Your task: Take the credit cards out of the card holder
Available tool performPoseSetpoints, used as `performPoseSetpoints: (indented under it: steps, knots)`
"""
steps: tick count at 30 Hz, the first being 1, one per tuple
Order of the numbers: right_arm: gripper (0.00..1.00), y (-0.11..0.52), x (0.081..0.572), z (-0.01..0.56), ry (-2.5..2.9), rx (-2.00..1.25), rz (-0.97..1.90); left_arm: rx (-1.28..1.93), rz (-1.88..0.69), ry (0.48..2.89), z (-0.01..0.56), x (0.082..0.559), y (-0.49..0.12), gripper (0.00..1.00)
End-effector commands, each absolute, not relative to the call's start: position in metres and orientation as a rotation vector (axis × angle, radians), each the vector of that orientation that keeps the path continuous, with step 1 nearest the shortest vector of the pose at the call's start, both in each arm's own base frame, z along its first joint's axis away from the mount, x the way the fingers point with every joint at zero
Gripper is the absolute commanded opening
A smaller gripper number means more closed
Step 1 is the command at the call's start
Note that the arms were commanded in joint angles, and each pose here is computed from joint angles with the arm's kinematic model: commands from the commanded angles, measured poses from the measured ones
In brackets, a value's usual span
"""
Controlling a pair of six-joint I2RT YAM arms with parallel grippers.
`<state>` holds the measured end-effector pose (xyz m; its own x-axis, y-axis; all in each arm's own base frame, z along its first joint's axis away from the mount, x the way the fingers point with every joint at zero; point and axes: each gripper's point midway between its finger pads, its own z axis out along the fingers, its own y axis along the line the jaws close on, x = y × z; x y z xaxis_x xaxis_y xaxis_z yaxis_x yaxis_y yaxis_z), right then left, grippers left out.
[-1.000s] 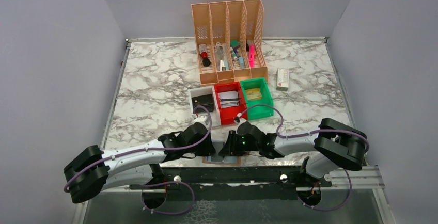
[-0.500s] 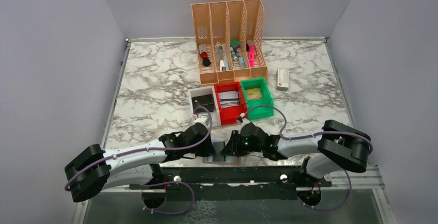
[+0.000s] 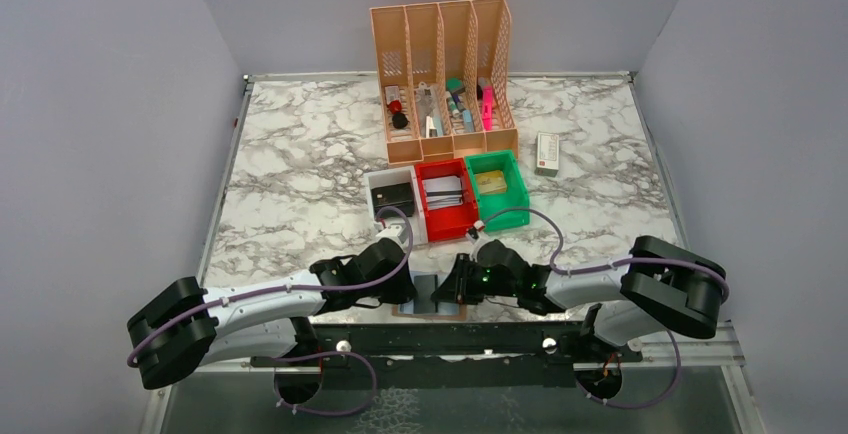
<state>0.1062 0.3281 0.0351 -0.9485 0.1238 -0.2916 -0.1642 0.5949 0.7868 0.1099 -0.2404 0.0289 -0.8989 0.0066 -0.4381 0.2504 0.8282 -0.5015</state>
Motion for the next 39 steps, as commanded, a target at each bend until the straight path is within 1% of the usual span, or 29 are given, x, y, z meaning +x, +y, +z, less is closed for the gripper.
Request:
performPoseSetpoints:
  steps: [1, 6, 12, 14, 24, 27, 34, 39]
  knots:
    - [0.18, 0.332, 0.107, 0.049, 2.463, -0.018, 1.379, 0.209, -0.620, 2.685, 0.002, 0.098, -0.212, 0.12]
    - [0.11, 0.331, 0.107, 0.050, 2.457, -0.004, 1.398, 0.201, -0.615, 2.677, 0.004, 0.099, -0.211, 0.11]
    - [0.10, 0.323, 0.109, 0.050, 2.451, 0.022, 1.383, 0.198, -0.601, 2.681, 0.002, 0.099, -0.209, 0.10]
    - [0.08, 0.321, 0.109, 0.049, 2.453, 0.021, 1.378, 0.196, -0.594, 2.681, 0.002, 0.099, -0.208, 0.10]
    - [0.06, 0.300, 0.112, 0.041, 2.473, 0.073, 1.300, 0.192, -0.587, 2.683, 0.001, 0.099, -0.206, 0.09]
    - [0.07, 0.295, 0.115, 0.042, 2.463, 0.085, 1.270, 0.192, -0.596, 2.674, 0.003, 0.100, -0.208, 0.09]
    - [0.19, 0.299, 0.117, 0.045, 2.450, 0.079, 1.288, 0.205, -0.617, 2.652, 0.009, 0.103, -0.212, 0.09]
    - [0.24, 0.311, 0.118, 0.044, 2.462, 0.061, 1.324, 0.210, -0.630, 2.655, 0.008, 0.102, -0.213, 0.09]
